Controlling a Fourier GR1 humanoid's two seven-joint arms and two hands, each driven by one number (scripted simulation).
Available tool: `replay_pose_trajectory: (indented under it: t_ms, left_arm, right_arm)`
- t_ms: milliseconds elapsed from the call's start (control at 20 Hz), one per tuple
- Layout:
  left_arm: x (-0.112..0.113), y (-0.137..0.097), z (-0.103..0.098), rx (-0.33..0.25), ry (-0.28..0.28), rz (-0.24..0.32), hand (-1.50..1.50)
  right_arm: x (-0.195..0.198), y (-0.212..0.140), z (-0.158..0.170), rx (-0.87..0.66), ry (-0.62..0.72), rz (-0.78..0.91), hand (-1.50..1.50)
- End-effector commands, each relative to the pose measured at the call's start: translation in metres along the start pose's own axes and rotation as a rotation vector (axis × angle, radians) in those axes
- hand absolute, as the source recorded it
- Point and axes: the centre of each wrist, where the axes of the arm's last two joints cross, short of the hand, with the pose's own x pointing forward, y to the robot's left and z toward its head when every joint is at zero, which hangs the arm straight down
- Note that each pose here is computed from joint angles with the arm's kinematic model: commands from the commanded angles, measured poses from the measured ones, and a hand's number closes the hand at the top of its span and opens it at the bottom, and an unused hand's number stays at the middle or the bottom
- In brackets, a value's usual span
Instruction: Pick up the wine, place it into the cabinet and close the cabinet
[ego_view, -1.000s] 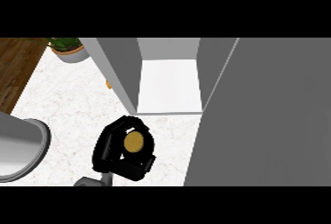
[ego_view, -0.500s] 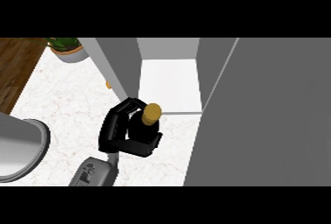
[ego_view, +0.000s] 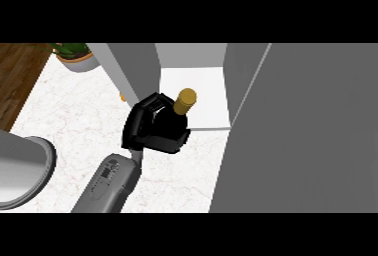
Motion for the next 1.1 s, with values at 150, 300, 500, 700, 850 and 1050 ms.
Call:
replay_pose_trajectory:
  t_ms: [150, 300, 500, 700, 850, 1050]
  left_arm:
    - [-0.001, -0.019, -0.026, -0.007, 0.001, -0.012, 1.5]
    - [-0.011, -0.018, -0.029, -0.012, 0.011, 0.001, 1.5]
    - [-0.003, -0.021, -0.036, 0.001, 0.018, 0.004, 1.5]
    - [0.005, -0.029, -0.048, 0.037, 0.023, 0.005, 1.5]
    - [0.003, -0.028, -0.044, 0.042, 0.044, -0.004, 1.5]
    - [-0.002, -0.031, -0.044, 0.08, 0.043, -0.111, 1.5]
  right_arm:
    - [0.033, -0.006, 0.024, 0.025, -0.044, -0.106, -1.5]
    - [0.026, -0.006, 0.015, 0.047, -0.031, -0.089, -1.5]
    - [0.033, -0.006, 0.02, 0.024, -0.048, -0.113, -1.5]
    - [0.026, -0.005, 0.019, 0.059, -0.04, -0.102, -1.5]
    - [0.033, -0.005, 0.023, 0.055, -0.041, -0.134, -1.5]
    - [0.027, -0.003, 0.022, 0.061, -0.043, -0.139, -1.5]
